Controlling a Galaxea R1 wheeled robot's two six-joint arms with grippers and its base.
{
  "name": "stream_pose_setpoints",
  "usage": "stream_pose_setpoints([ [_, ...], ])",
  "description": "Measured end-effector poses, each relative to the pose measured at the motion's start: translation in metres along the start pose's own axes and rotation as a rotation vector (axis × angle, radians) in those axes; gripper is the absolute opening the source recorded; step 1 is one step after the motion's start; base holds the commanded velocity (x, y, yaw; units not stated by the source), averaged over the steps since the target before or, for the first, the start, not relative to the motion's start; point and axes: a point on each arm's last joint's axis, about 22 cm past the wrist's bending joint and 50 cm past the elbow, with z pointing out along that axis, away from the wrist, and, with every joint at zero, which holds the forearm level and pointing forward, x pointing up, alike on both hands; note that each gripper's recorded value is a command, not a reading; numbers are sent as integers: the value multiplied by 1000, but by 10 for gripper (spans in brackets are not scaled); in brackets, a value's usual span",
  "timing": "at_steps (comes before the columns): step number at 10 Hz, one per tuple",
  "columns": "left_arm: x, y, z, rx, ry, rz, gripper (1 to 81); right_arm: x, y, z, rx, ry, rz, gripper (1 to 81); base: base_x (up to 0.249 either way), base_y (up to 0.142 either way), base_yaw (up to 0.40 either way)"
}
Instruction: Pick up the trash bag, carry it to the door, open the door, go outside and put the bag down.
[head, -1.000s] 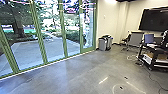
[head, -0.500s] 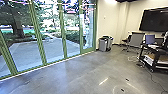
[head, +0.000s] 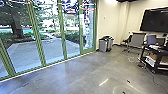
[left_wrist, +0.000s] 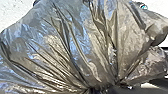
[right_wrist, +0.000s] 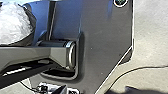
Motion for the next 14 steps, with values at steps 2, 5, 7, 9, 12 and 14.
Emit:
stream_pose_setpoints([
  [2, -2, -2, 0, 3, -2, -1, 10, 0, -7, 2, 9, 1, -1, 811, 144, -67, 0],
  [5, 0, 0, 0, 0, 0, 0, 10, 0, -6, 2, 6, 5, -2, 811, 144, -67, 0],
  [7, 0, 0, 0, 0, 1, 0, 10, 1, -6, 2, 7, 7, -4, 811, 147, -69, 0],
  [9, 0, 0, 0, 0, 1, 0, 10, 0, -6, 2, 6, 6, -5, 811, 150, -73, 0],
  [12, 0, 0, 0, 0, 1, 0, 10, 0, -5, 2, 4, 5, -5, 811, 152, -86, 0],
  [14, 0, 2, 0, -2, 0, 0, 10, 0, -4, 1, 3, 5, -4, 811, 155, -95, 0],
])
